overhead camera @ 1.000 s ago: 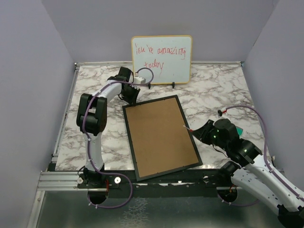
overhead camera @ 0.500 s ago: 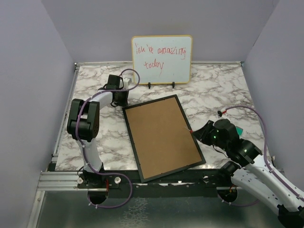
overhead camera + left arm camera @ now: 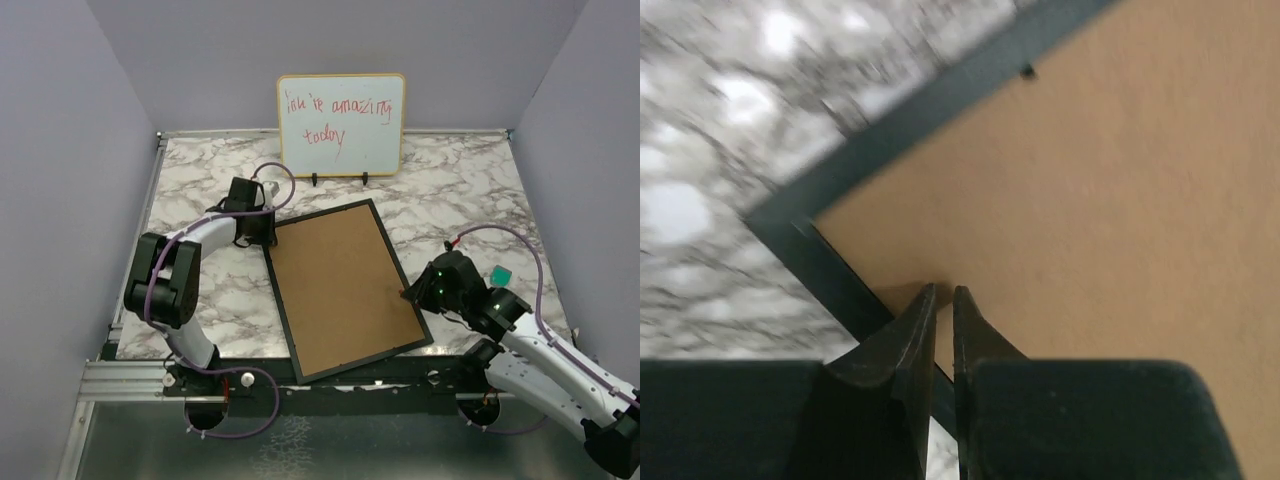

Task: Take the photo out of the frame
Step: Adjust the photo frame at the center of the board.

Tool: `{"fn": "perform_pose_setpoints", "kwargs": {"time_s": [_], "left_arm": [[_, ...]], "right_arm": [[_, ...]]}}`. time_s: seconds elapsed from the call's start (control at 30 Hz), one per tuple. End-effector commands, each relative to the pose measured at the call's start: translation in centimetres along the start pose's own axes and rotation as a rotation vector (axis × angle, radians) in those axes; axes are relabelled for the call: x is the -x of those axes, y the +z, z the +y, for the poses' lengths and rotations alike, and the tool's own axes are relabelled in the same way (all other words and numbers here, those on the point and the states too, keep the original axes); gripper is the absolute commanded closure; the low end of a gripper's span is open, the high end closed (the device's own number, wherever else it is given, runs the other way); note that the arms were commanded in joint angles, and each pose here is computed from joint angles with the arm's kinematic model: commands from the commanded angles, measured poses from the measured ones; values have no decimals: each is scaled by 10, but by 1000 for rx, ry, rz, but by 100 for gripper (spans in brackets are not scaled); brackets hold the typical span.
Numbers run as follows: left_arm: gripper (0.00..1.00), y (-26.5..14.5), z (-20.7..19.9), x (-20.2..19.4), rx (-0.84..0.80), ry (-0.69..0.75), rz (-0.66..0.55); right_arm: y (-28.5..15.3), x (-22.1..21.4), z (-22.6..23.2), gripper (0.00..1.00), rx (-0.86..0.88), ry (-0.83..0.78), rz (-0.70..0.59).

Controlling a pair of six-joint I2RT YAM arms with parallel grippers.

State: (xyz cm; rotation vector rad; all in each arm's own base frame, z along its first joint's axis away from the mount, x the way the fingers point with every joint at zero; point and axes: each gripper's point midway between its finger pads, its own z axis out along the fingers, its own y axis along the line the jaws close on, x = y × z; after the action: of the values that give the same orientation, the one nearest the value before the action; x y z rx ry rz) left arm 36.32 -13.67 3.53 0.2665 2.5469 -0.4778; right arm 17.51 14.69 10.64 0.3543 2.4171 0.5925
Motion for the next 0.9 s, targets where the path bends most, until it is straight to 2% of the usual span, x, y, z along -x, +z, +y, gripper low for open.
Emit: {"fn": "perform_pose_setpoints", "kwargs": {"time_s": [0.0,0.1,0.2,0.27,0.33,0.43,0.47,0.7,0.87], "left_arm": [[87,-6,-23,-89,-69,-93,291],[87,-10,-20,-80,-9,-71,253],[67,-24,-33,-52,-60,-28,140],[65,-38,-36,-35,-41,2,91],[59,-51,-24,-20,57,-11,20],[43,-71,-3,-2,214,-94,-117],[40,-74,1,0,242,-131,-150],[37,-70,13,-24,286,-386,-276],[37,-63,13,-19,272,-464,-320]], "right_arm": [[1,-7,-5,100,5,-9,14],[-4,-1,1,99,20,-18,-1],[-9,3,6,99,40,-22,-9],[-12,5,7,100,46,-16,-21],[-14,7,8,100,57,-6,-36],[-18,11,10,99,68,10,-58],[-19,13,10,99,69,14,-65],[-25,17,12,100,74,18,-82],[-27,17,12,100,83,17,-83]]}}
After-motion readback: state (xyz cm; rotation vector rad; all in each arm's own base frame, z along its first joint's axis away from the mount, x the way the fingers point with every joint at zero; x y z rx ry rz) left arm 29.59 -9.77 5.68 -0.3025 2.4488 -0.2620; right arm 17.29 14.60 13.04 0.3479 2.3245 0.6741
